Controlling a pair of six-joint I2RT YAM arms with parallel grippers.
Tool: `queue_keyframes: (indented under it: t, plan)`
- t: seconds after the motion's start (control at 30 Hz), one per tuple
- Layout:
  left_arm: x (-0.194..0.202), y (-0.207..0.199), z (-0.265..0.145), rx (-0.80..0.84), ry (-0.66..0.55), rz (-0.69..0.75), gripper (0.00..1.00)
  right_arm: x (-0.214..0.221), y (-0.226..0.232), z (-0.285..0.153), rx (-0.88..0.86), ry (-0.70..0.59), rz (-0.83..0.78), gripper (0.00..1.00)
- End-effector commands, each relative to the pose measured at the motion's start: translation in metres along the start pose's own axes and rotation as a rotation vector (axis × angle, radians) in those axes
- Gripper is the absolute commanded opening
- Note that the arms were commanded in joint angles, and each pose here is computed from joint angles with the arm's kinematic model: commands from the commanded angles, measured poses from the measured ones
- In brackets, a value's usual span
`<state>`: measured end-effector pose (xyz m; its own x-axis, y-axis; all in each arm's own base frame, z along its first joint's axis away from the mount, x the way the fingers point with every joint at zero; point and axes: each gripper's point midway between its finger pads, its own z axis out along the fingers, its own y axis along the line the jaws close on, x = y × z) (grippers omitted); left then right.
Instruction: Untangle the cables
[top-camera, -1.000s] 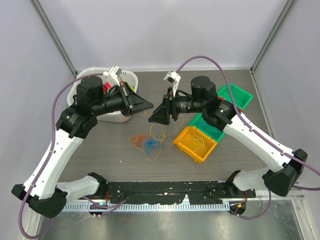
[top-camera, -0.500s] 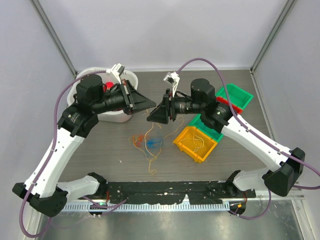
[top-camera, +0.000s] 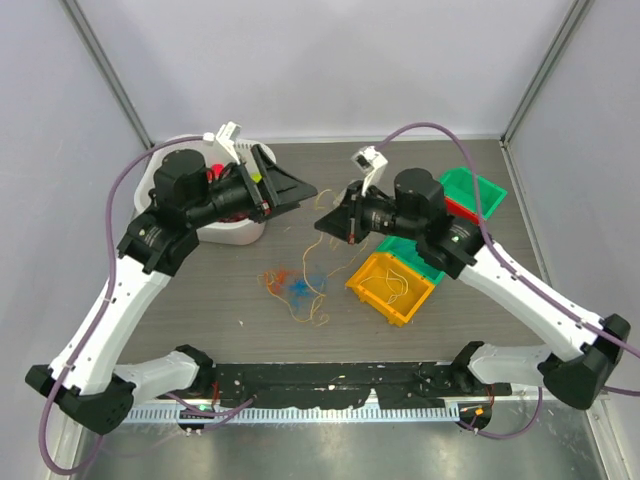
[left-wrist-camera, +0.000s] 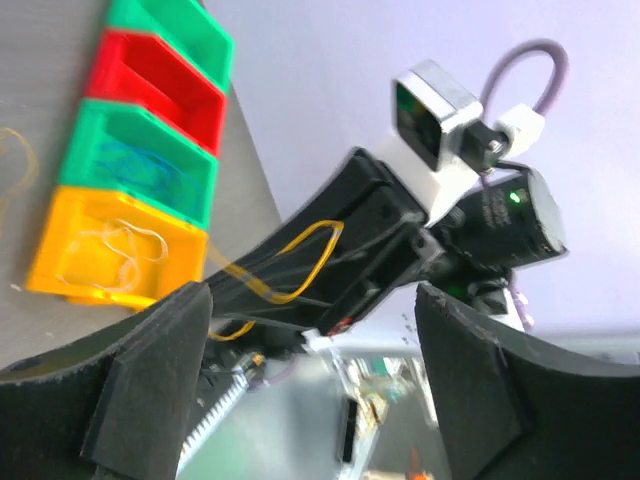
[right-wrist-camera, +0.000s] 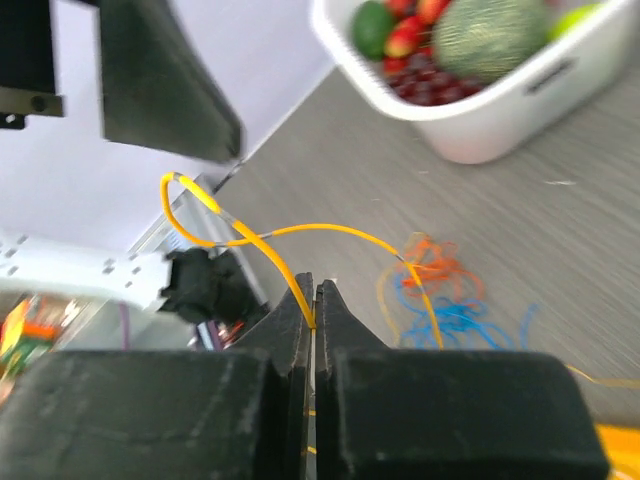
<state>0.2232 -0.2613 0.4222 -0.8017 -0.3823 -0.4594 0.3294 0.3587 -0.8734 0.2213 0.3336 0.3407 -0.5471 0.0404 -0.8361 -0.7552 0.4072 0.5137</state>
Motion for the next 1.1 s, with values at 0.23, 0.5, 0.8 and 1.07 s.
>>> queue_keyframes:
  t: [0.23, 0.5, 0.8, 1.07]
  plan:
    - [-0.035, 0.064, -0.025, -0.246, -0.33, 0.156, 0.74, -0.101, -0.111, -0.153, 0.913, -0.401, -0.057, 0.01]
    - [-0.006, 0.11, 0.006, -0.313, -0.15, 0.169, 0.72, -0.129, -0.184, -0.22, 1.276, -0.442, -0.092, 0.01]
    - [0.008, 0.14, 0.034, -0.371, 0.063, 0.278, 0.72, -0.115, -0.258, -0.235, 1.441, -0.384, -0.084, 0.01]
    - [0.012, 0.154, 0.045, -0.385, 0.132, 0.304, 0.71, -0.148, -0.254, -0.241, 1.45, -0.427, -0.085, 0.01]
